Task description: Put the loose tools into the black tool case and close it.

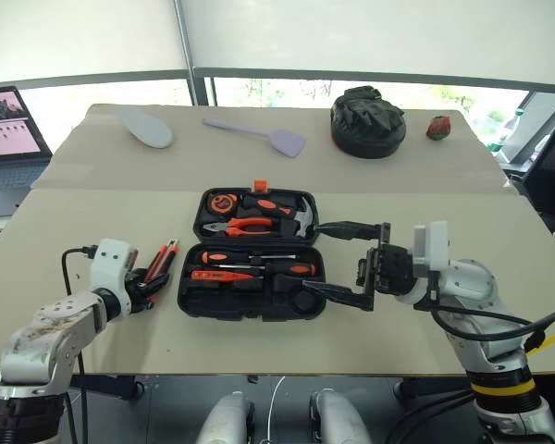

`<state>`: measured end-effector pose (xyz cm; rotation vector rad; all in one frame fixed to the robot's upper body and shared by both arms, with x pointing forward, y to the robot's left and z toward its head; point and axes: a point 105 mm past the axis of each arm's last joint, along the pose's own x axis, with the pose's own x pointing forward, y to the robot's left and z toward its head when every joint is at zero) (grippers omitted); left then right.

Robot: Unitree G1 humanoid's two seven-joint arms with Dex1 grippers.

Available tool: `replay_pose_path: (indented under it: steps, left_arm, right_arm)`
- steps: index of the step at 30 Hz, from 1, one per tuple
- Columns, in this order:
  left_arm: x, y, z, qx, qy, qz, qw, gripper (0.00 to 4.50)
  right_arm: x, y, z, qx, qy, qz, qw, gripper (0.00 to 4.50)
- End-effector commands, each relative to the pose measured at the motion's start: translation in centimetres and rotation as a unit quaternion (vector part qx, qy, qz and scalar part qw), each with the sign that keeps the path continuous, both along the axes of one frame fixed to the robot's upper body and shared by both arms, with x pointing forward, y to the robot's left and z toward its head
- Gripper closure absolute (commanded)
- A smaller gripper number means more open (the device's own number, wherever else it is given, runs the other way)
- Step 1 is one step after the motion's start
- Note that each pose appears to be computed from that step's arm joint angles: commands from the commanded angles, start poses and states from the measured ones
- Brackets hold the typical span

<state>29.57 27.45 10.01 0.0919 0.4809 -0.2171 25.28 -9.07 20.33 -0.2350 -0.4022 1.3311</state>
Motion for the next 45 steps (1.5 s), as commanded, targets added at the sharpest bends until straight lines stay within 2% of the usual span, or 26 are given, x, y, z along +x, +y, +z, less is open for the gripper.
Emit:
replay_pose_path:
  steps: [1,2,4,5,7,9,12,14,18,24,32,35,39,41,42,45]
  left_arm:
    - [1.3,-0.1,6.5,0.025,-0.111,-0.076,0.991,2.83]
    - [1.3,-2.4,8.6,0.023,-0.15,-0.167,0.974,2.83]
    - [-0.1,-6.5,9.9,0.027,-0.161,-0.338,0.927,2.83]
    - [-0.9,-7.7,9.5,0.041,-0.145,-0.398,0.905,2.83]
    - [-1.8,-9.3,7.3,0.113,-0.106,-0.492,0.857,2.83]
    - [-2.1,-10.6,5.5,0.157,-0.07,-0.551,0.817,2.83]
    - [-1.7,-12.0,4.6,0.175,-0.055,-0.573,0.799,2.83]
    - [-1.8,-12.8,3.8,0.198,-0.045,-0.599,0.775,2.83]
    - [-0.8,-14.0,2.6,0.212,-0.046,-0.609,0.763,2.83]
    - [-1.6,-14.4,1.8,0.21,-0.018,-0.631,0.747,2.83]
    - [-1.7,-13.6,1.5,0.219,0.004,-0.619,0.754,2.83]
    - [-2.2,-13.8,1.3,0.201,0.022,-0.613,0.764,2.83]
    - [-2.9,-13.1,1.0,0.215,0.046,-0.622,0.752,2.83]
    - [-3.3,-13.2,1.4,0.195,0.046,-0.629,0.751,1.83]
    - [-3.0,-13.6,1.7,0.187,0.025,-0.627,0.756,1.67]
    - [-3.1,-14.3,2.6,0.166,-0.005,-0.641,0.749,0.54]
  right_arm:
    - [-0.4,-0.8,1.4,0.001,-0.023,-0.01,1.0,0.0]
    - [-0.4,-1.3,1.4,-0.005,-0.019,-0.019,1.0,0.0]
    - [-0.4,-2.1,1.2,-0.023,-0.013,-0.03,0.999,0.0]
    - [-0.4,-2.4,1.2,-0.029,-0.009,-0.034,0.999,0.0]
    - [-0.2,-2.9,0.4,-0.062,0.008,-0.045,0.997,0.0]
    - [-0.3,-3.3,-0.6,-0.089,0.031,-0.051,0.994,0.0]
    - [-0.7,-3.4,-1.2,-0.102,0.046,-0.05,0.992,0.0]
    - [-1.0,-3.2,-1.2,-0.098,0.051,-0.05,0.993,0.0]
    - [-1.9,-3.1,-1.5,-0.095,0.062,-0.055,0.992,0.0]
    - [-2.3,-3.4,-1.8,-0.095,0.07,-0.067,0.991,0.0]
    - [-2.2,-3.6,-2.0,-0.094,0.072,-0.071,0.99,0.0]
    - [-2.1,-3.6,-2.2,-0.094,0.073,-0.072,0.99,0.0]
    - [-2.0,-3.7,-2.3,-0.095,0.075,-0.073,0.99,0.0]
    - [-1.9,-3.8,-2.4,-0.095,0.077,-0.074,0.99,0.0]
    - [-1.8,-3.8,-2.5,-0.094,0.079,-0.074,0.99,0.0]
    - [-1.7,-3.9,-2.7,-0.088,0.084,-0.075,0.99,0.0]
